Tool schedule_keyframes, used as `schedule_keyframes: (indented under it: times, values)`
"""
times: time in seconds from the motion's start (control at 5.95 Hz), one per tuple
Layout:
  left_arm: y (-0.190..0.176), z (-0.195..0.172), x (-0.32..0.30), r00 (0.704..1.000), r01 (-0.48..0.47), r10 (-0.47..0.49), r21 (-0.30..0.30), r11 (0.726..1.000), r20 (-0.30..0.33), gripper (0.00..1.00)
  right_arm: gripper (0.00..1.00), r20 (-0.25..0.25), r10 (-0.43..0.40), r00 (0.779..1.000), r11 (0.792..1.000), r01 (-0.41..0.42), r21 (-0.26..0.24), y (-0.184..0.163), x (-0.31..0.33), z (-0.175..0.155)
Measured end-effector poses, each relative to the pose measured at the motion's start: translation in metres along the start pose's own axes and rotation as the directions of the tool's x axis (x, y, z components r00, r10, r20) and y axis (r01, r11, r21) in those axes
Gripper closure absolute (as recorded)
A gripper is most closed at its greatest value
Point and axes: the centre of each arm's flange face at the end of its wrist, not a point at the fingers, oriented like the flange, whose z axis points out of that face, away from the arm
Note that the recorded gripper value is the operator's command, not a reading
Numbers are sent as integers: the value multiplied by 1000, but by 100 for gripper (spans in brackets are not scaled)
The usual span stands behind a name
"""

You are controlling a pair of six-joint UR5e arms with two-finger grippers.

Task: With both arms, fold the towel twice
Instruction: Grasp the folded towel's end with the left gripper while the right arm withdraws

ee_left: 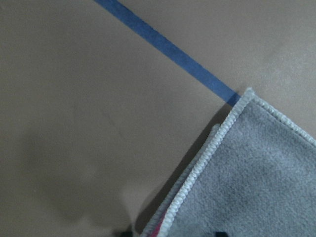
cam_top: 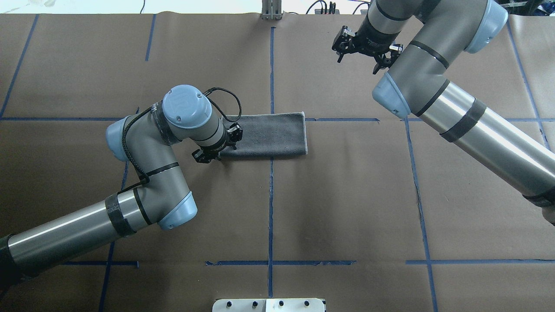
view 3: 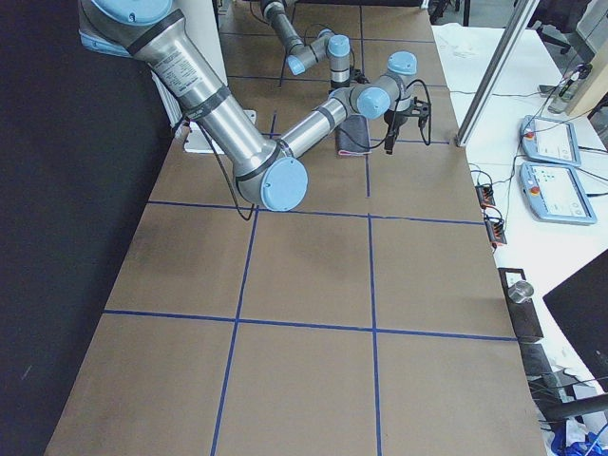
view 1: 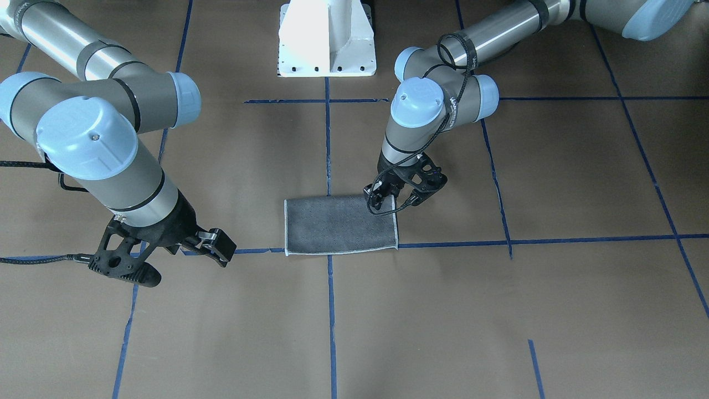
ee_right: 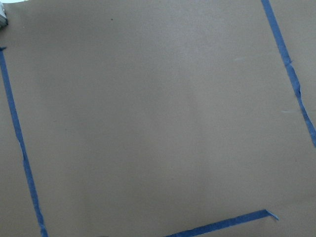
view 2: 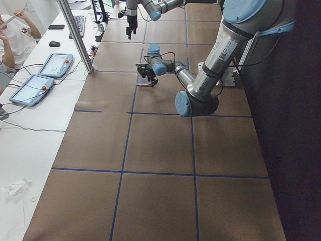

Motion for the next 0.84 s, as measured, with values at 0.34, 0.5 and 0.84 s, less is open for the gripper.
schedule_keyframes:
  times: [0.34, 0.5, 0.84]
  values:
    - [2, -6, 1, 1000, -3, 3, -5, 1000, -5, 99, 0, -3, 1, 1000, 1000, -1, 1, -1, 3, 2]
    - [9, -20, 6, 1000, -6, 6, -9, 1000, -10, 100, 0, -7, 1, 1000, 1000, -1, 1, -2, 8, 4]
    - [36, -63, 51, 998, -25, 24, -21, 999, -53, 100, 0, -13, -44, 999, 999, 44, 1, -1, 42, 3]
